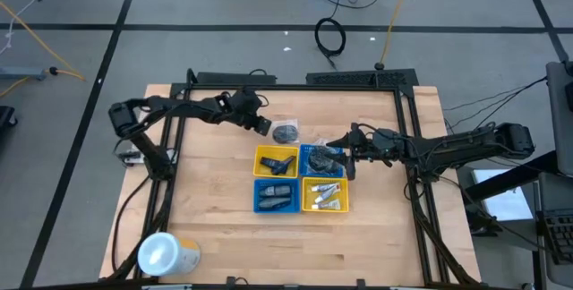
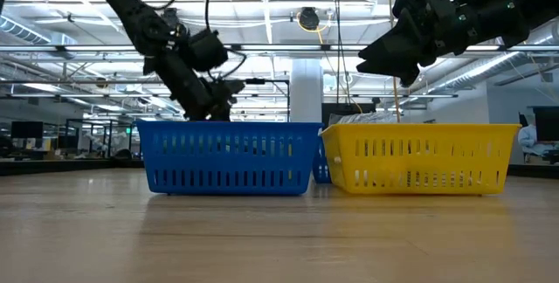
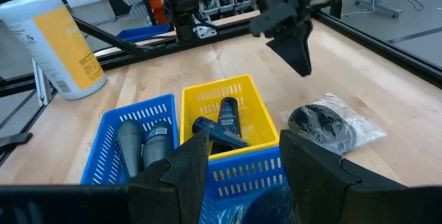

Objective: Pick & Place Travel size toiletries
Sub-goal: Put the black hairbrush into the right blue bin

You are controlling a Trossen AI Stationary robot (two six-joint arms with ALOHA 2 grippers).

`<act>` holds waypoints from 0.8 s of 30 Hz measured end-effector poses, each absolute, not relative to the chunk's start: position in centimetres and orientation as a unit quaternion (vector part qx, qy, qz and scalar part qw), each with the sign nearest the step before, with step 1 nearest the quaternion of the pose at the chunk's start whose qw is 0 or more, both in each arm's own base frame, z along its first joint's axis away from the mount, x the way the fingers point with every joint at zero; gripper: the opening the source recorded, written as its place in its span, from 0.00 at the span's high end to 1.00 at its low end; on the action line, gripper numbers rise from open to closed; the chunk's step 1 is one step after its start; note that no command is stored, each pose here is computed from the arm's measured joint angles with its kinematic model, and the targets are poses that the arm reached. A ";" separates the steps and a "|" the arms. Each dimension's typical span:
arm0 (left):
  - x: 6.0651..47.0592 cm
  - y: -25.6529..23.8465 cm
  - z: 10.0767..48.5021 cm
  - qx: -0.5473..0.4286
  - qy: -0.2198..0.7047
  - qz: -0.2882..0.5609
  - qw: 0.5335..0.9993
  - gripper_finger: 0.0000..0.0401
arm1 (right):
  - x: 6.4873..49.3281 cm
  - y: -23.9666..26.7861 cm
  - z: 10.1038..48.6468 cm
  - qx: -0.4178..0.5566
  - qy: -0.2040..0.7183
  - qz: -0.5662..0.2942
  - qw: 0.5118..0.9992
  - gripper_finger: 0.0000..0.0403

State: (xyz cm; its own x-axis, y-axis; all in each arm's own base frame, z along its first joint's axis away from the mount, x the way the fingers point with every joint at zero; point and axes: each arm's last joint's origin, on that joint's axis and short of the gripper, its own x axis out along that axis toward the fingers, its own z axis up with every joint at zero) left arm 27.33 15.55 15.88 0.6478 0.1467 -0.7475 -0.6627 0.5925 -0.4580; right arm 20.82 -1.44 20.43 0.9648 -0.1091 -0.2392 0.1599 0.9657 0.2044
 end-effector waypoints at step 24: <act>27.7 17.7 12.3 -0.472 0.325 0.259 0.777 0.53 | 20.8 -1.4 20.4 0.112 0.115 -0.068 0.985 0.58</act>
State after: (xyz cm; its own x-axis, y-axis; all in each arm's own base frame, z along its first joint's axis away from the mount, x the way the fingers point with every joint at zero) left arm 27.71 17.72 12.26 0.6541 0.0962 -0.7502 -0.7101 0.4198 -0.5653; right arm 20.82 -1.45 20.41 0.9645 -0.1086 -0.2408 0.1597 0.9658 0.2041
